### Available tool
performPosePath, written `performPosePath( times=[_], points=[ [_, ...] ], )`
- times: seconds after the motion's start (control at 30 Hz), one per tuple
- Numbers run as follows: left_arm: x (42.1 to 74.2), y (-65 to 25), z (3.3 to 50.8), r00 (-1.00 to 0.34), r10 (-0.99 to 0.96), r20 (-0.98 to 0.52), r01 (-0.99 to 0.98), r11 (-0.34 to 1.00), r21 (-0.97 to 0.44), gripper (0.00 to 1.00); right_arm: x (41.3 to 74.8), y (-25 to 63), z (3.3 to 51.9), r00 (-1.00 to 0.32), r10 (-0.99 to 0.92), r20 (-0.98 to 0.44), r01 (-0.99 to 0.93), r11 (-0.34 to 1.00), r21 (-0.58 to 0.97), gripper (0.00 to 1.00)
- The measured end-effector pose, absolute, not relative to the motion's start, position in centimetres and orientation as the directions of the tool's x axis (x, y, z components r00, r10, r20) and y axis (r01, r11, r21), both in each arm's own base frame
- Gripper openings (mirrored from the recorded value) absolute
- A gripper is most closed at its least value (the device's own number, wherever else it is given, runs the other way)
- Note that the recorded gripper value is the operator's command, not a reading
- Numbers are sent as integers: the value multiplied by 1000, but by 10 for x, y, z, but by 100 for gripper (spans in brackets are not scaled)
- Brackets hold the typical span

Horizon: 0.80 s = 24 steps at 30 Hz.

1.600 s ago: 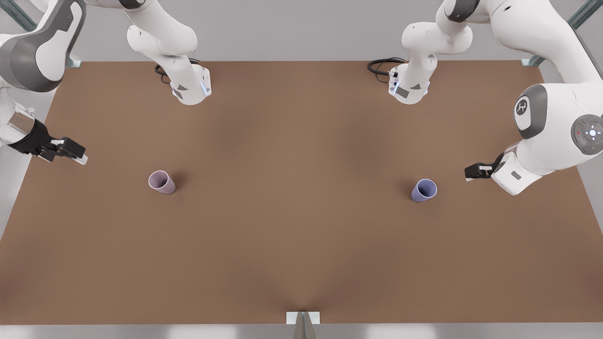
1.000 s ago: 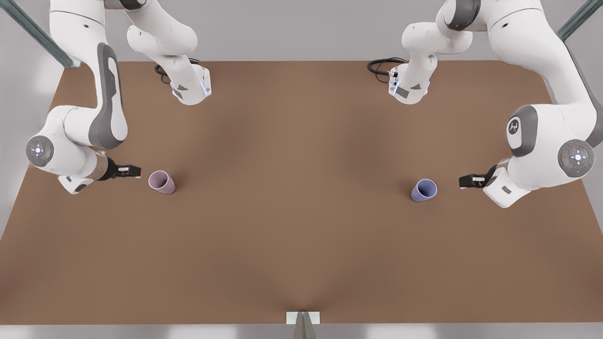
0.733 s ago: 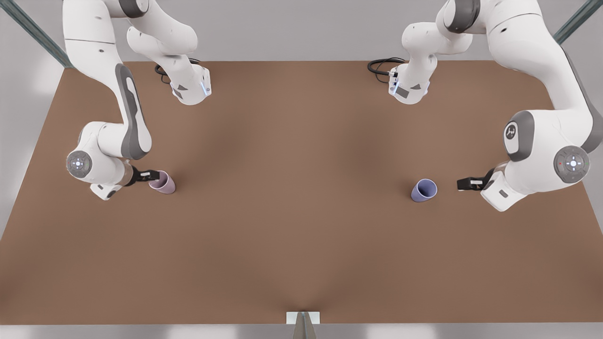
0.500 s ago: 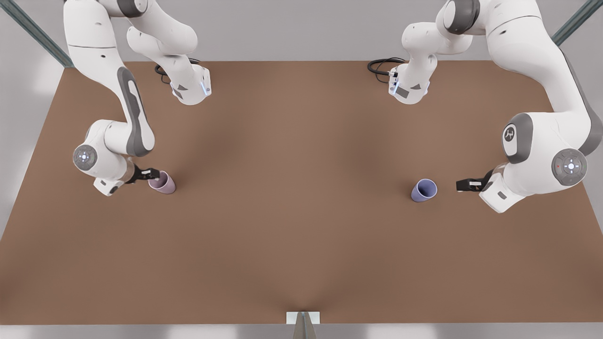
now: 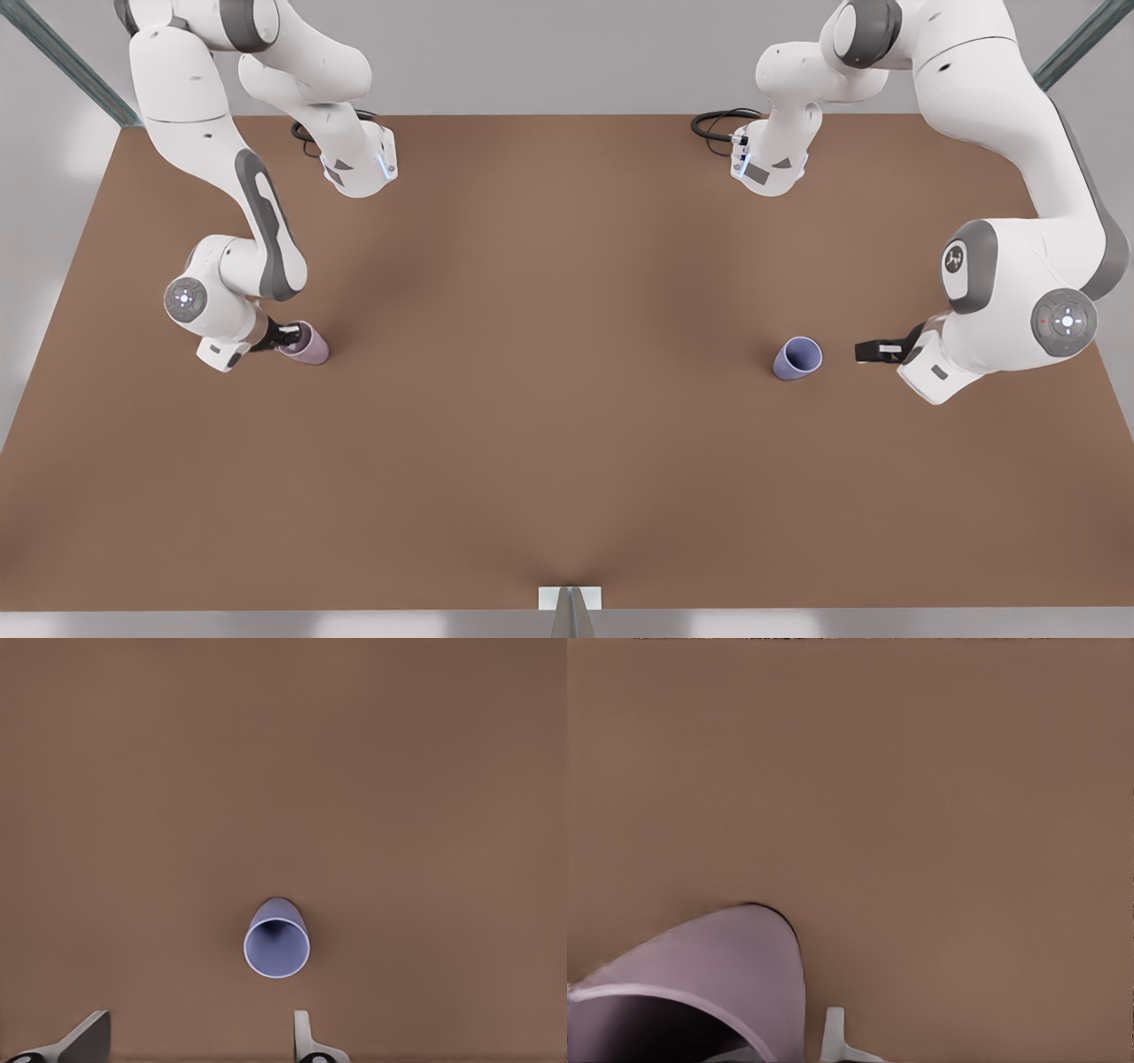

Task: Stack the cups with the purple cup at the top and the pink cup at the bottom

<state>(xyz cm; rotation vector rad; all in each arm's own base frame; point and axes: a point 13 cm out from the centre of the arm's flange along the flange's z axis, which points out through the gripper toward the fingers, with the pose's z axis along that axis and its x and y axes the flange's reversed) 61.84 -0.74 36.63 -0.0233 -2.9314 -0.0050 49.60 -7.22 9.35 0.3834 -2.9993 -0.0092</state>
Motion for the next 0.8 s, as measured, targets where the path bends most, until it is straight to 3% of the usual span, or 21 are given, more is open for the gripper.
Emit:
performPosePath(
  times=[0.1,0.3,0.4,0.47,0.53,0.67,0.8],
  points=[
    [617,-9,362,-977,16,212,16,1000,-2,100,499,-72,94,-958,-267,105,-267,963,17,21],
    [620,-13,356,-979,15,204,11,1000,-20,100,520,-65,124,-952,-302,57,-302,953,7,21],
    [621,-14,357,-980,16,199,11,1000,-24,100,553,-26,165,-935,-355,16,-355,935,2,21],
    [622,-14,360,-981,18,192,13,1000,-26,100,577,44,199,-902,-431,-13,-431,902,0,21],
    [623,-15,364,-984,22,179,18,999,-28,100,579,125,219,-876,-482,-30,-483,875,36,21],
    [623,-19,371,-987,38,157,33,999,-31,100,554,328,232,-823,-566,-51,-568,813,130,21],
    [593,-26,330,-979,58,193,51,998,-39,100,520,533,219,-812,-579,-74,-579,784,224,21]
  ],
)
